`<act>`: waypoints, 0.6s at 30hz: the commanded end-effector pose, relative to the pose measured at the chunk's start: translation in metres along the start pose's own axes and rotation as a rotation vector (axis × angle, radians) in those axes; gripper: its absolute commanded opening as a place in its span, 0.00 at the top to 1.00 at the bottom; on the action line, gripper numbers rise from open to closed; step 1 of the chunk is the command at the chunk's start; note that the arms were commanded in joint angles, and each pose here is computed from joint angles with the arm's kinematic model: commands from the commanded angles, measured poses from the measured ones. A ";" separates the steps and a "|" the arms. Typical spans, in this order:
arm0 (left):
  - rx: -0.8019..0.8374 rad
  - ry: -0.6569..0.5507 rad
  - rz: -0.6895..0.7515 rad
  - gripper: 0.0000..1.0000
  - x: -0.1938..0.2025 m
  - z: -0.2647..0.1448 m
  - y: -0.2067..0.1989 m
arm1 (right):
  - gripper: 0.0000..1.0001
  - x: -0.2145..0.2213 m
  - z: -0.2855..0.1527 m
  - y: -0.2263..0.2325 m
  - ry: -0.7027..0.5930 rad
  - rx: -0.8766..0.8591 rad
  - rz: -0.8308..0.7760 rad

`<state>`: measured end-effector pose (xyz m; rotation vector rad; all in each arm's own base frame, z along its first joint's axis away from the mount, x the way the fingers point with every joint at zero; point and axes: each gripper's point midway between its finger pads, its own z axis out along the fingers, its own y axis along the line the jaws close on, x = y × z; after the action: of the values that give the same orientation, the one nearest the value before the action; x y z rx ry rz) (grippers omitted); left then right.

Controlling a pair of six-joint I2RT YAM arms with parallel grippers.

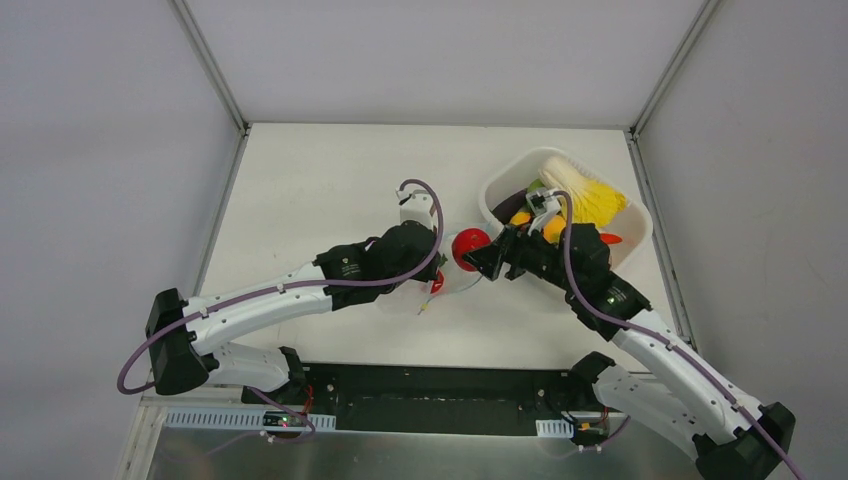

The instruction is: Place the food in the zip-top bag and seal the zipper

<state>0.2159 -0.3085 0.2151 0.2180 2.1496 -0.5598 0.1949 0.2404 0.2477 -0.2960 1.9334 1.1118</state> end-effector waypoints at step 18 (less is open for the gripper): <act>0.013 -0.077 -0.055 1.00 -0.015 -0.014 0.003 | 0.23 0.010 0.016 0.017 -0.002 0.014 -0.231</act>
<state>0.2133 -0.2965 0.2089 0.1997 2.1422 -0.5469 0.1821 0.2637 0.2218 -0.5214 1.9314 0.9529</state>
